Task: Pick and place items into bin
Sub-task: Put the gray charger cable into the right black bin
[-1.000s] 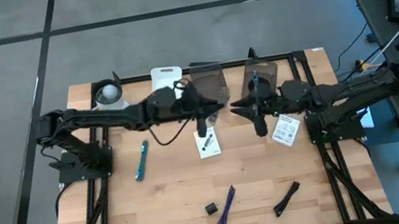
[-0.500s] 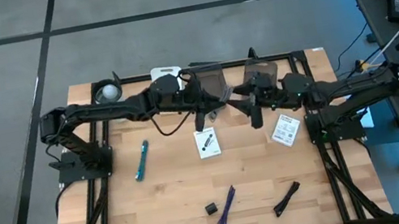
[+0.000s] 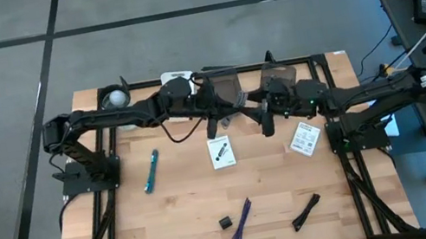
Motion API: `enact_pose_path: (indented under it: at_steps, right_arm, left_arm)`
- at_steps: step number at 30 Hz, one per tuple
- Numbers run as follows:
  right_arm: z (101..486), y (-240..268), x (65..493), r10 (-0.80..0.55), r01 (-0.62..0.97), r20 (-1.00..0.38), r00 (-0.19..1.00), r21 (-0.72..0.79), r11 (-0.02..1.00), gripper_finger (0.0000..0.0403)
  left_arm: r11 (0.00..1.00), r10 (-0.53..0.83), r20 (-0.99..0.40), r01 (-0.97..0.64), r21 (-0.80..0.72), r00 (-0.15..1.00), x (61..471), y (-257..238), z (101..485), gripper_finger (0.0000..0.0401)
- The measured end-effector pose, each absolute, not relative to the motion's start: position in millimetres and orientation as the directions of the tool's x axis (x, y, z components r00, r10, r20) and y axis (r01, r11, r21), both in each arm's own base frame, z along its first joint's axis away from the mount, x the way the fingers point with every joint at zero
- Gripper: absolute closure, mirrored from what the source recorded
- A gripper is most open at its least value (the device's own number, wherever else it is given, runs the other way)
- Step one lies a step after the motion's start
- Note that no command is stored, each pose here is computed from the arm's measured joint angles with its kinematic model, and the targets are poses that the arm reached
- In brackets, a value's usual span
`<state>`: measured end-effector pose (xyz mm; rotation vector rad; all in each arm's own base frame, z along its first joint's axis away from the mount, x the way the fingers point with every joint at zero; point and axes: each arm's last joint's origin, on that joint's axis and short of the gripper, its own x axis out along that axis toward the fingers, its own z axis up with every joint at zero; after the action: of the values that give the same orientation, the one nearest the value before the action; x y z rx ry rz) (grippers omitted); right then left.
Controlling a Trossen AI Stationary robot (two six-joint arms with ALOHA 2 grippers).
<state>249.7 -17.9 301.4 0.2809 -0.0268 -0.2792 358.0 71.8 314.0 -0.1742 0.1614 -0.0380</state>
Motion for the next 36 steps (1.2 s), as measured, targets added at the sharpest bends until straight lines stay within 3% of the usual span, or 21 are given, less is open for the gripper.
enact_pose_path:
  at_steps: [4,7,17,24,28,36]
  right_arm:
    - [301.1,-18.3,257.1,-0.276,0.255,0.038,0.961,0.28,0.926,0.016]
    - [301.3,-18.4,259.3,-0.275,0.253,0.058,0.96,0.249,0.935,0.0185]
    - [300.7,-17.9,259.5,-0.267,0.248,0.051,0.962,0.239,0.939,0.0376]
    - [298.8,-17.4,259.9,-0.248,0.233,0.036,0.968,0.233,0.944,0.0363]
    - [298.2,-17.7,259.8,-0.25,0.237,0.029,0.968,0.233,0.943,0.0376]
    - [293.5,-17.5,257.2,-0.251,0.252,-0.038,0.967,0.242,0.937,0.0372]
  left_arm:
    - [0.983,-0.052,-0.16,0.022,-0.184,0.986,357.9,71.4,313.7,0.0383]
    - [0.982,-0.056,-0.169,0.024,-0.187,0.984,357.9,70.6,312.8,0.0383]
    - [0.982,-0.046,-0.186,0.01,-0.191,0.982,357.6,70.9,311.1,0.0368]
    - [0.983,-0.031,-0.181,-0.003,-0.186,0.983,357.4,71.2,311.7,0.0315]
    - [0.986,0.008,-0.187,-0.039,-0.161,0.982,357.1,73.1,311.2,0.0289]
    - [0.997,0.028,-0.232,-0.045,-0.068,0.972,340.5,75.5,322.2,0.0275]
